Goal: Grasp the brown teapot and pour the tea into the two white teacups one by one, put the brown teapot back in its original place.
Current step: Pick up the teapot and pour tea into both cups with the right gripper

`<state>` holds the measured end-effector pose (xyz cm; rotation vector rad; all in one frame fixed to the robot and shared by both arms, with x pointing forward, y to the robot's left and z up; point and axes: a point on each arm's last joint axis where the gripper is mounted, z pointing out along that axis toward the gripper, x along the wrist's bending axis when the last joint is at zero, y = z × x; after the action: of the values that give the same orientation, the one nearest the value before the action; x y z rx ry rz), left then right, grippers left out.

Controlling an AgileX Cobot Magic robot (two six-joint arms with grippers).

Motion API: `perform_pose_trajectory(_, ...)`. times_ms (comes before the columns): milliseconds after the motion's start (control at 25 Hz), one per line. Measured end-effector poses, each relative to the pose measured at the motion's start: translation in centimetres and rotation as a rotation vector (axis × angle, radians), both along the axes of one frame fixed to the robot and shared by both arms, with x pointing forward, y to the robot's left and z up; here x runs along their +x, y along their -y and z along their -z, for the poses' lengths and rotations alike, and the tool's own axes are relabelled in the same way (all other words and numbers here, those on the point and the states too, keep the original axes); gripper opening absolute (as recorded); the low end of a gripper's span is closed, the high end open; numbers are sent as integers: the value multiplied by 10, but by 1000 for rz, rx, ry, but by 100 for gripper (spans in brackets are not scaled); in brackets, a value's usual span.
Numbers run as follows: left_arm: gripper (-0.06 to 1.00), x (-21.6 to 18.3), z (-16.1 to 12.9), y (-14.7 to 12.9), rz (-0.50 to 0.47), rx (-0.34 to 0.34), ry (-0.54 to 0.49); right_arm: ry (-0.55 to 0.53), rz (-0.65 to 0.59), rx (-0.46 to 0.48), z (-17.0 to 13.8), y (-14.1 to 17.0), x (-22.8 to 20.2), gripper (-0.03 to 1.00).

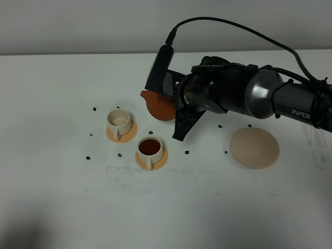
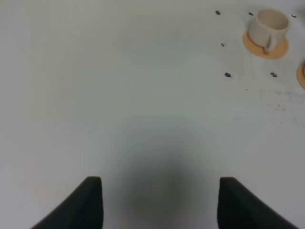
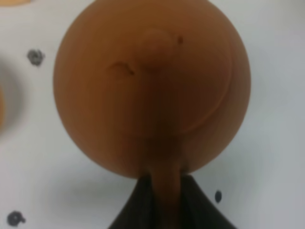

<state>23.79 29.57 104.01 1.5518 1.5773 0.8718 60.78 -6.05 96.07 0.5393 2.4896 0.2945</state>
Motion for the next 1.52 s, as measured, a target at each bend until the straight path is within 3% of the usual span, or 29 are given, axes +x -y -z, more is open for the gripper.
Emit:
perform_pose_trajectory(520,50,0,0,0,0,0,0,114,-193,-132,9,-25,-3,8)
perform_pose_trajectory(1520,50,0,0,0,0,1,0,254,-395,-327,14,-39,-3,8)
